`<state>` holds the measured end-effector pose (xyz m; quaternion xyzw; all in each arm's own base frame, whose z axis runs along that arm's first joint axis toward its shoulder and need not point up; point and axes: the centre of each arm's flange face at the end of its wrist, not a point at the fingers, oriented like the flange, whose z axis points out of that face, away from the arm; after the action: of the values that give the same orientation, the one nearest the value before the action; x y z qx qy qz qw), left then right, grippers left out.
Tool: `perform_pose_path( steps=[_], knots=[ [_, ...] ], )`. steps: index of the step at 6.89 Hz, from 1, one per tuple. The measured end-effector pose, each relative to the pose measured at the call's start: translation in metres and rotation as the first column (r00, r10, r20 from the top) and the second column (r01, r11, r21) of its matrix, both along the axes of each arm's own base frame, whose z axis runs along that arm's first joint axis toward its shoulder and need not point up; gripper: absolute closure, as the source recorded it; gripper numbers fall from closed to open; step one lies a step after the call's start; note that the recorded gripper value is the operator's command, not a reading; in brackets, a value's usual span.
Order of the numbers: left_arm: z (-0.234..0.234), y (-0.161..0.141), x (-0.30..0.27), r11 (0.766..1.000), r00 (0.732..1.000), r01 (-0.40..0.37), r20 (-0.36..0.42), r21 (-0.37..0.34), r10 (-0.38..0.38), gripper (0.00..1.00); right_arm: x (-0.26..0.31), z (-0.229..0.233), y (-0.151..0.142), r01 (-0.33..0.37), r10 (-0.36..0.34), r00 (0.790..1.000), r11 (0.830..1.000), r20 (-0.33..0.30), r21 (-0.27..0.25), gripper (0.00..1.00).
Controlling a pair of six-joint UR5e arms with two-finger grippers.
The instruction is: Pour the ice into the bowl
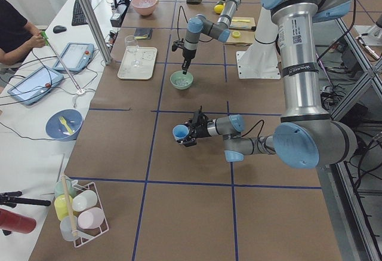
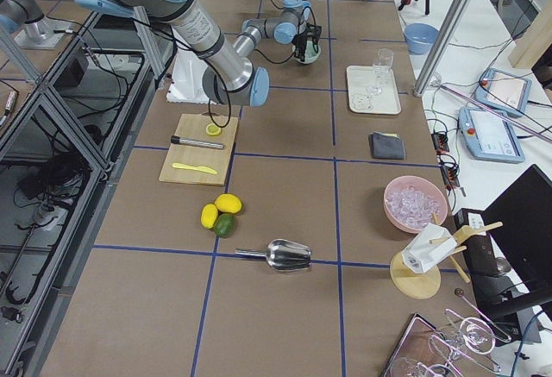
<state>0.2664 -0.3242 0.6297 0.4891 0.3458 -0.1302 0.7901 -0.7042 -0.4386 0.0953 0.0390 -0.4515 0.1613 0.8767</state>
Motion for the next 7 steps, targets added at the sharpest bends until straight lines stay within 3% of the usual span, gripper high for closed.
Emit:
perform_pose_path(
  steps=[5, 7],
  knots=[
    [-0.034, 0.006, -0.01, 0.999, 0.998, -0.034, -0.051, 0.009, 0.035, 0.0, 0.009, -0.013, -0.001, -0.005, 0.005, 1.0, 1.0, 0.025, 0.008, 1.0],
    [-0.051, -0.004, -0.021, 0.998, 0.998, -0.061, -0.031, 0.031, 0.062, 0.0, 0.03, -0.025, -0.009, -0.015, 0.015, 0.999, 1.0, 0.043, 0.009, 1.0]
  ],
)
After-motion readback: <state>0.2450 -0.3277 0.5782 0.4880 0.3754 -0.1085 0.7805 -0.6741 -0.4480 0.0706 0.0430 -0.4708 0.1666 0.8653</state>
